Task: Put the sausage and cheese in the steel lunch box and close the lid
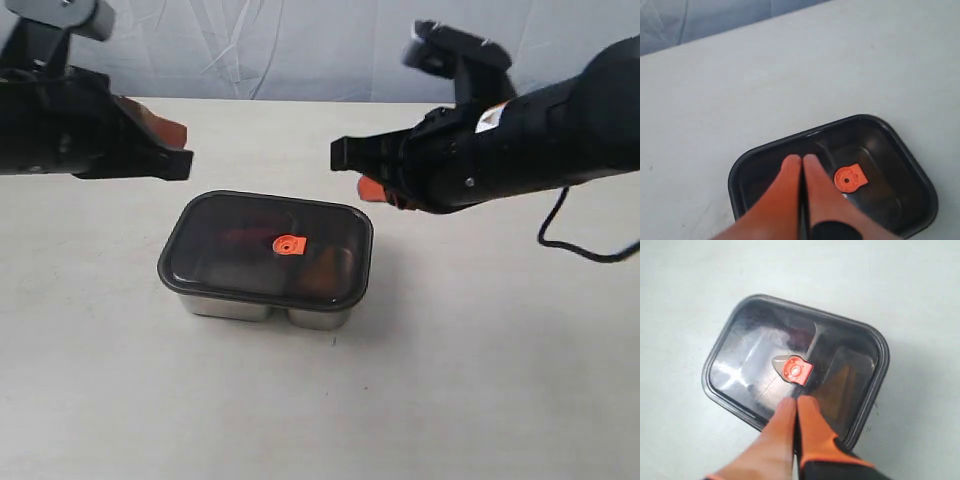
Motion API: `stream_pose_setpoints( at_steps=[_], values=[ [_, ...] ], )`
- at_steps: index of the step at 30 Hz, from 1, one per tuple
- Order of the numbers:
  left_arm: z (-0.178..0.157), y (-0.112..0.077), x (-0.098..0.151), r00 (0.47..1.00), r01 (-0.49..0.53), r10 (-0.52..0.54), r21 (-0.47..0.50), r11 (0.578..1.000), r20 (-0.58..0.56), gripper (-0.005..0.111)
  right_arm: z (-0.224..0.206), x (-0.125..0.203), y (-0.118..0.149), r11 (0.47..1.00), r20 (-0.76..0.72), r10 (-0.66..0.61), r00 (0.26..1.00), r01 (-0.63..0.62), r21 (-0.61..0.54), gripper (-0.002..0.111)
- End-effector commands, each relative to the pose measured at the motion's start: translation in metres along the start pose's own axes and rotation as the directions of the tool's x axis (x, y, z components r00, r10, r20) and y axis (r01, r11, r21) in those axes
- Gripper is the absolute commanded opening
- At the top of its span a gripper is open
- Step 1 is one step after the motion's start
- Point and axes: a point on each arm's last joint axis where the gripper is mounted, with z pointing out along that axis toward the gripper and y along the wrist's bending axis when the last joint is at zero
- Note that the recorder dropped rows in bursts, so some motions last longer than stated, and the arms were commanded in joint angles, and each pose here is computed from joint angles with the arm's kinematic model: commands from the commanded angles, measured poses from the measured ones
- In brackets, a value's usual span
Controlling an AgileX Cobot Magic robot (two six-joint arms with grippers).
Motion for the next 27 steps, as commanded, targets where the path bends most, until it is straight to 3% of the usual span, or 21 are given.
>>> stream_pose_setpoints(
  at_steps=[1, 8, 18, 21, 23, 24, 27],
  values=[
    [-0.058, -0.012, 0.020, 0.992, 0.045, -0.047, 0.018, 0.999, 0.118, 0.000, -0.060, 0.022, -0.005, 1.000, 0.073, -0.021, 0.997, 0.020, 0.013, 0.000],
    [-0.105, -0.029, 0.057, 0.989, 0.009, -0.027, 0.124, 0.992, 0.146, 0.000, -0.128, 0.069, -0.018, 0.991, 0.065, -0.129, 0.990, 0.126, 0.038, 0.000],
    [-0.116, -0.032, 0.058, 0.984, -0.034, 0.011, 0.128, 0.991, 0.177, 0.000, -0.180, 0.086, -0.018, 0.985, 0.225, -0.168, 0.960, 0.174, -0.005, 0.000],
    [-0.116, -0.031, 0.057, 0.982, -0.036, 0.014, 0.113, 0.993, 0.190, 0.000, -0.195, 0.090, -0.034, 0.984, 0.330, -0.170, 0.929, 0.141, 0.109, 0.000],
    [-0.116, -0.031, 0.057, 0.982, -0.044, 0.023, 0.109, 0.993, 0.189, 0.000, -0.197, 0.101, -0.052, 0.961, 0.412, -0.212, 0.886, 0.113, 0.251, 0.000],
    [-0.116, -0.031, 0.057, 0.982, -0.047, 0.026, 0.107, 0.993, 0.188, 0.000, -0.196, 0.108, -0.064, 0.945, 0.511, -0.221, 0.831, 0.052, 0.324, 0.000],
    [-0.116, -0.031, 0.057, 0.982, -0.047, 0.026, 0.107, 0.993, 0.188, 0.000, -0.190, 0.125, -0.081, 0.926, 0.673, -0.200, 0.712, -0.087, 0.368, 0.000]
  ],
)
